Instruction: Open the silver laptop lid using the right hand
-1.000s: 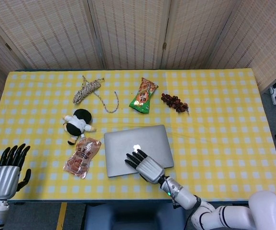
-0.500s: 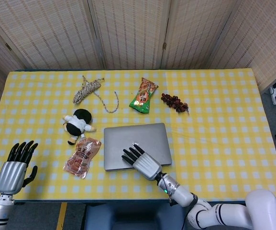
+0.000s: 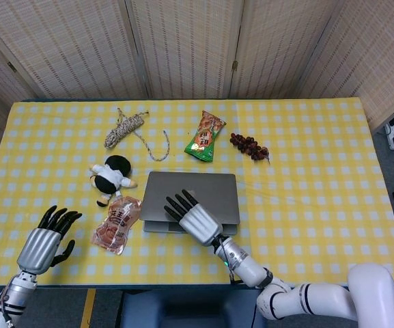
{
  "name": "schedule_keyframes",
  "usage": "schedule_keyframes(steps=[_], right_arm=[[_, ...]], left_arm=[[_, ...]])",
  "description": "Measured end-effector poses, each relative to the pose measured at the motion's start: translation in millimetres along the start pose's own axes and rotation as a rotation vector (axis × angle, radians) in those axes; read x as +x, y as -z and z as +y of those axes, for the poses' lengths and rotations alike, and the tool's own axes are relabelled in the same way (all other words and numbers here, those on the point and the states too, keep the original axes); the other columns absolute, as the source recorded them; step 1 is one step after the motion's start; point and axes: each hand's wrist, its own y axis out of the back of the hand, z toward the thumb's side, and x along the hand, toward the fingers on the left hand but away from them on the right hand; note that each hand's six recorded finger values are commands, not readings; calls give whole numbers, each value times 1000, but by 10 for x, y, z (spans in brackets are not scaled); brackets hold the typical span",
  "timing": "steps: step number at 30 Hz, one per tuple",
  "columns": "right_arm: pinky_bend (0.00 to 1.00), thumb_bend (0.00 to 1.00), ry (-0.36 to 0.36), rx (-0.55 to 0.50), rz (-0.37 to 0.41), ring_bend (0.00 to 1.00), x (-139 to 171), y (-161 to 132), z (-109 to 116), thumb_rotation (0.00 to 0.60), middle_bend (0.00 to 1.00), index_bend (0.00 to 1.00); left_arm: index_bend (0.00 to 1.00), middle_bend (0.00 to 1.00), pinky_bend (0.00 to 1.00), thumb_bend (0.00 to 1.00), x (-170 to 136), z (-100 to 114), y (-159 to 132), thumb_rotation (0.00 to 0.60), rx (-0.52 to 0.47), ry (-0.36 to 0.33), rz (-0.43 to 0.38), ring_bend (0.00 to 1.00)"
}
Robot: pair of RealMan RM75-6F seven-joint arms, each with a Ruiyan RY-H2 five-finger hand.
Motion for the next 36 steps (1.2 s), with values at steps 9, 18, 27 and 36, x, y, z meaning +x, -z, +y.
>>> schedule_keyframes(steps=[9, 18, 27, 36], right_arm=[[0, 662, 12, 35, -25, 0, -100, 15, 139, 600, 0, 0], [0, 663, 11, 43, -35, 0, -137, -2, 138, 600, 0, 0], [0, 663, 14, 55, -42, 0, -151, 11, 147, 600, 0, 0], [0, 663, 9, 52, -51, 0, -164, 30, 123, 600, 0, 0]], left_arm=[[143, 168, 0, 615, 227, -242, -297, 600, 2, 112, -151, 95], [52, 94, 0, 681, 471, -535, -635, 600, 17, 252, -248, 25], [21, 78, 0, 705, 701, -752, -917, 600, 44, 309, -272, 0], [23, 98, 0, 732, 797, -855, -1004, 600, 71, 342, -263, 0]])
